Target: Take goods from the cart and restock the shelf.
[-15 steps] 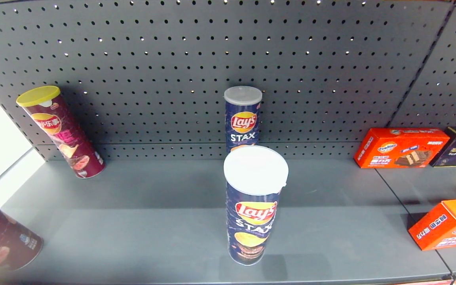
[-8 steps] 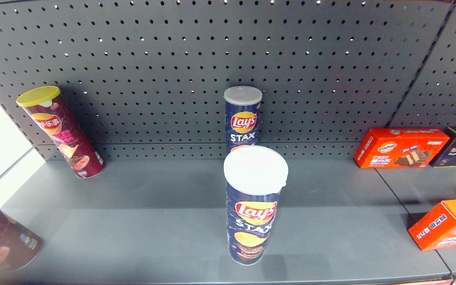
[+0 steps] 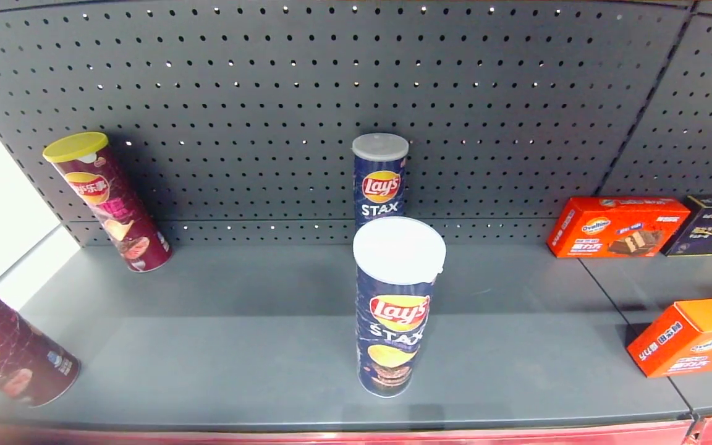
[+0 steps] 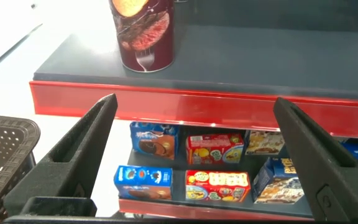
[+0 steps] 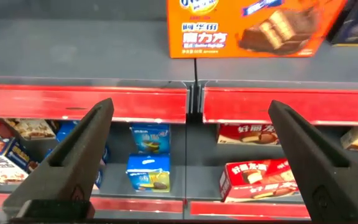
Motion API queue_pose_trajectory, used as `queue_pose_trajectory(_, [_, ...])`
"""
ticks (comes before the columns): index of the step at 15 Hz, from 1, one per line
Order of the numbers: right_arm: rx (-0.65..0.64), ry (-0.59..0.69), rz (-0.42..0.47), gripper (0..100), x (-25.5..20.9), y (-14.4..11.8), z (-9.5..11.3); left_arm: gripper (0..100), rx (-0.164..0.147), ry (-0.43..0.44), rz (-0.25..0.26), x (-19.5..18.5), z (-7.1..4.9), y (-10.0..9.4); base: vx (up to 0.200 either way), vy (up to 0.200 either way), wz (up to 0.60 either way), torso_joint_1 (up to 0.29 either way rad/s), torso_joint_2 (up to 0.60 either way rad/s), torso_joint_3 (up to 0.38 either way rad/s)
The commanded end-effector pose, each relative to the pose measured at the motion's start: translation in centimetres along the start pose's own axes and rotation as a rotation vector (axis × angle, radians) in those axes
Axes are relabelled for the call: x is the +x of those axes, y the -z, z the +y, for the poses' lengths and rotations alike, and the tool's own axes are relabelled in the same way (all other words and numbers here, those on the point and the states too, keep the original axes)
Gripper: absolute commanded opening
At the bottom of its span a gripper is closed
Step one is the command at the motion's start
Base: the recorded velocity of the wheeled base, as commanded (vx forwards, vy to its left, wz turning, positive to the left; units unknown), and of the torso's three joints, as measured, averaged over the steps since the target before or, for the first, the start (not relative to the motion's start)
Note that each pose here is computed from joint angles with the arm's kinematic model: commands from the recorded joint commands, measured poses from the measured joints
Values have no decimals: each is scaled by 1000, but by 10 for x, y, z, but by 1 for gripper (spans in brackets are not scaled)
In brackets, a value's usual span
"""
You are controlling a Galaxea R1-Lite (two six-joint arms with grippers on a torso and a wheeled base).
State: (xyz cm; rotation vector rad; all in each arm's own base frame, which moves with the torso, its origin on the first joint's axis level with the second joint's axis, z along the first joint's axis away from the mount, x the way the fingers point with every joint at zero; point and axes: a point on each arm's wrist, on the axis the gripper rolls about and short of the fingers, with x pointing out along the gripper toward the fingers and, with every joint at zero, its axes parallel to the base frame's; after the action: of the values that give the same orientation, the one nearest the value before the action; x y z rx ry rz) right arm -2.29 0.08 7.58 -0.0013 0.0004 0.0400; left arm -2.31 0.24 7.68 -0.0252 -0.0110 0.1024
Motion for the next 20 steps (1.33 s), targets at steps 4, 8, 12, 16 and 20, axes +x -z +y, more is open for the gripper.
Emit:
queue_pose_trajectory(4, [-2,-3,1,100,0,0,0,100,0,1,1,0,0,0,0,0,150,-2,1,2])
queue_pose_trajectory(8, [0,-1,1,100,0,0,0,100,0,0,1,0,0,0,0,0,150,1,1,1])
queue_pose_trajectory(12, [0,-1,1,100,0,0,0,100,2,1,1,0,0,0,0,0,0,0,0,0])
queue_pose_trajectory(16, [0,-3,1,100,0,0,0,100,0,0,1,0,0,0,0,-50,0,-43,129,83])
queue_pose_trajectory(20, [0,-1,1,100,0,0,0,100,0,0,1,0,0,0,0,0,0,0,0,0])
